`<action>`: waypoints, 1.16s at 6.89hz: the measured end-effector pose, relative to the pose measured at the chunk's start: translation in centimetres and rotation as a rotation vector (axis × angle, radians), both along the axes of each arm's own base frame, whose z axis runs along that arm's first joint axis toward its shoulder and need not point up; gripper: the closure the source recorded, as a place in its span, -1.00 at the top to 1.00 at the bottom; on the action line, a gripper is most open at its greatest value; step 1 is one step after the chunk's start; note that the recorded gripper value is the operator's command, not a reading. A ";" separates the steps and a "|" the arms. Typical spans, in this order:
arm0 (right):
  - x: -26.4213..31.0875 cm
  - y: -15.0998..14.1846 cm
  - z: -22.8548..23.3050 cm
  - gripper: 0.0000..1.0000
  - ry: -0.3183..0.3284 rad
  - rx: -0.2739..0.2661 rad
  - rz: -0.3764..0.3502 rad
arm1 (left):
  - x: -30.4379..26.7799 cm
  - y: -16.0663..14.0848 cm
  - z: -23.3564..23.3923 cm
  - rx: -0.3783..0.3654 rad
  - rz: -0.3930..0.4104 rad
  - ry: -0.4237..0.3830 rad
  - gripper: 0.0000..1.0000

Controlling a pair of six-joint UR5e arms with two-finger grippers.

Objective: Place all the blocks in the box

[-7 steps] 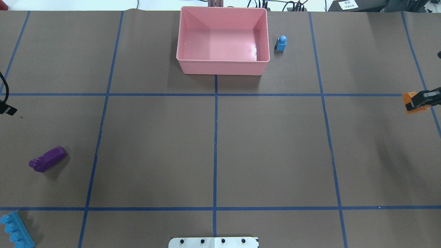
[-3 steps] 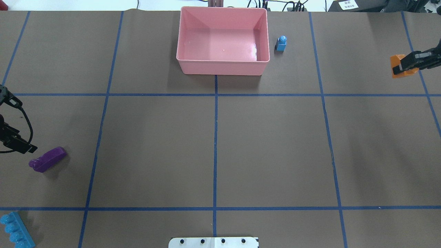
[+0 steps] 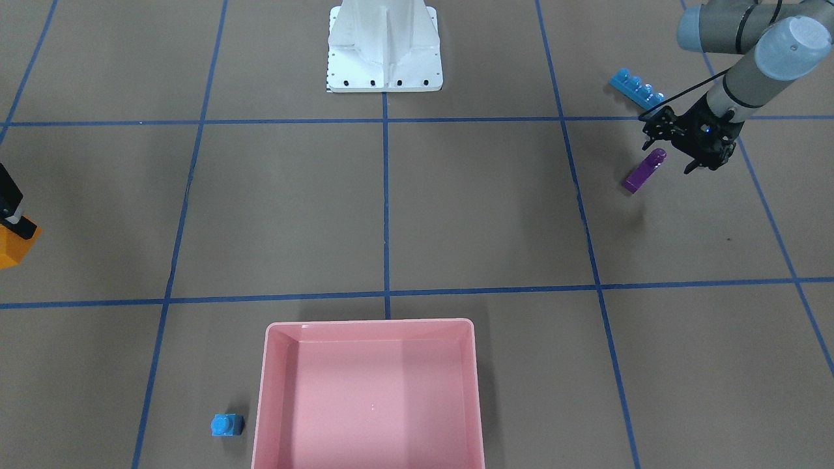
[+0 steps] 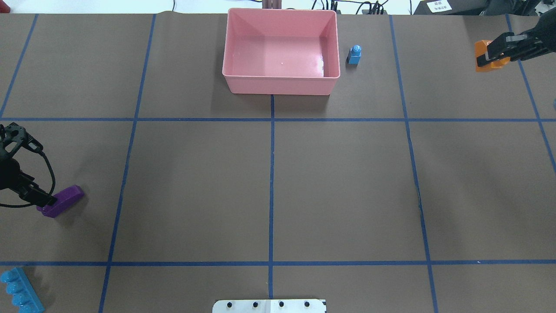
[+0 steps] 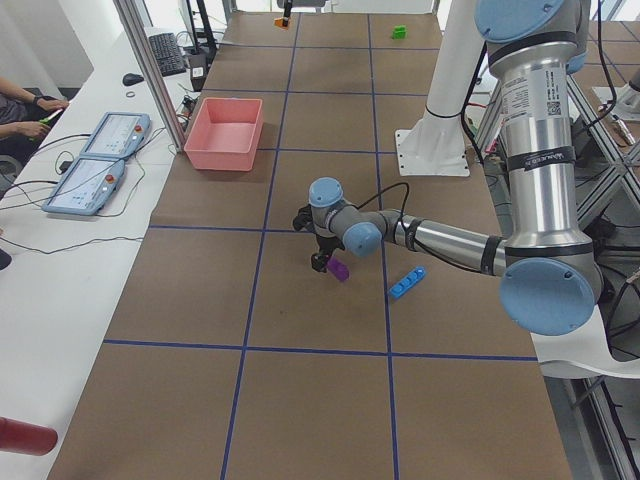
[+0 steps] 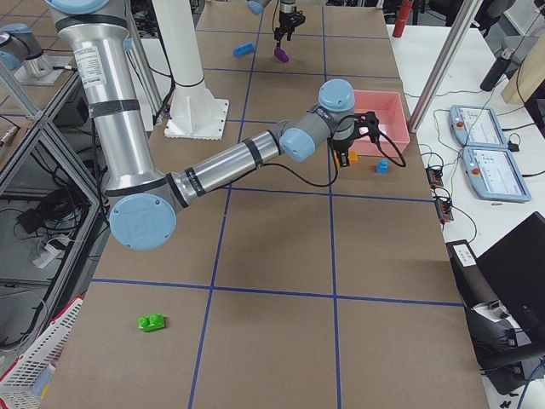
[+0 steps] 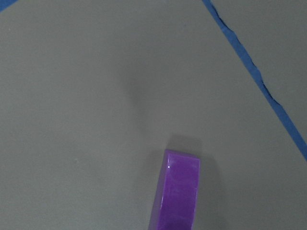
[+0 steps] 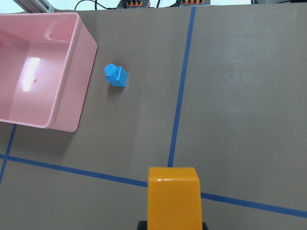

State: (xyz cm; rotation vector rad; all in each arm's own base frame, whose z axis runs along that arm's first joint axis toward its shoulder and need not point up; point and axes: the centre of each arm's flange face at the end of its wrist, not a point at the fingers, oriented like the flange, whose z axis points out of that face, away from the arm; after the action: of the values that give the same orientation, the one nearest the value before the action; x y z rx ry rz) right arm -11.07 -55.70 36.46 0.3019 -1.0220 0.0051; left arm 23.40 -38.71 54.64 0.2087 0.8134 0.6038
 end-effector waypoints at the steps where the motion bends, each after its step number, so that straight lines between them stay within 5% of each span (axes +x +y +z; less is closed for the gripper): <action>1: -0.2 -0.6 -1.6 -1.00 -0.014 0.001 0.012 | 0.5 0.2 0.7 -0.005 0.006 -0.014 1.00; 4: -1.1 -2.6 -4.9 -1.00 -0.036 0.020 0.023 | 3.1 1.5 1.5 -0.025 0.044 -0.032 0.94; 5: -1.7 -3.6 -6.0 -1.00 -0.044 0.019 0.027 | 3.8 1.6 1.8 -0.019 0.046 -0.048 0.43; 7: -3.3 -4.8 -8.0 -1.00 -0.058 0.020 0.021 | 4.8 1.8 2.3 -0.039 0.022 -0.071 -0.99; 8: -4.3 -5.8 -9.0 -1.00 -0.062 0.019 0.017 | 5.2 2.1 2.3 -0.081 -0.017 -0.075 -1.00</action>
State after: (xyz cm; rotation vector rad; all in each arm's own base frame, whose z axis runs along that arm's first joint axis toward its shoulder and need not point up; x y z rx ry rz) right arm -15.36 -61.46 27.44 0.3294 -1.0816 0.0205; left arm 28.61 -36.62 56.94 0.1185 0.7615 0.5586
